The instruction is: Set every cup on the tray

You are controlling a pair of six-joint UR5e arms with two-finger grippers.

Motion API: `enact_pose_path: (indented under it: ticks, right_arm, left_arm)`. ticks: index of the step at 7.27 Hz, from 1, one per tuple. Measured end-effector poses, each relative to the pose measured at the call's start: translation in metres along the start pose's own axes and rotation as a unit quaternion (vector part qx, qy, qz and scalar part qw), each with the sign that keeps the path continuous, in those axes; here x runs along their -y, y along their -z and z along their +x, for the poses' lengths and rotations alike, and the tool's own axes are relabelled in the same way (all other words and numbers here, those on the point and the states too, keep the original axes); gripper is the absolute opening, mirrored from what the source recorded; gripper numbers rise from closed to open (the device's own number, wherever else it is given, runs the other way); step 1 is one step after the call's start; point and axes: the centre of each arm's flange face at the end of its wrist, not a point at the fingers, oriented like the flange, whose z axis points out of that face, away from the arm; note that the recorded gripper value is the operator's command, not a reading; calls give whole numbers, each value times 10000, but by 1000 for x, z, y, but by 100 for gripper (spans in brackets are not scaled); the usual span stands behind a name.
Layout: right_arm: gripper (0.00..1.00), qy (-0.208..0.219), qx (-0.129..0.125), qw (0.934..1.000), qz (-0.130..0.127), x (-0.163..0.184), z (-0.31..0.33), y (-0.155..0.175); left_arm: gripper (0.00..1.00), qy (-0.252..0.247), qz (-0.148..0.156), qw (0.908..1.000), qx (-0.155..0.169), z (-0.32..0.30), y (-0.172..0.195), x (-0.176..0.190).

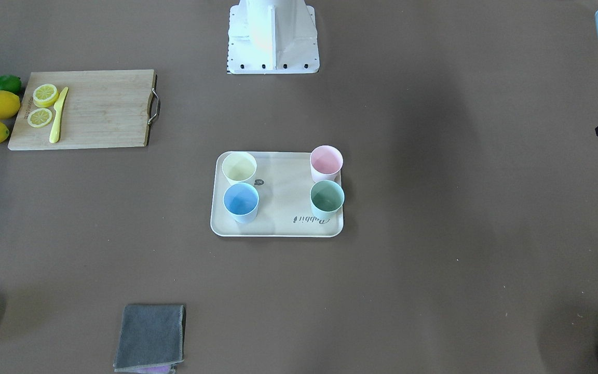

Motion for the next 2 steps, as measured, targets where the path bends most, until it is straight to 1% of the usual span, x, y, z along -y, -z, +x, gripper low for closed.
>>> enact_pose_path:
  ticks: [2]
  right_arm:
    - [100,-13,20,10000,-28,-4,1,-2]
  left_arm:
    - [98,-12,61,10000,-3,0,6,0]
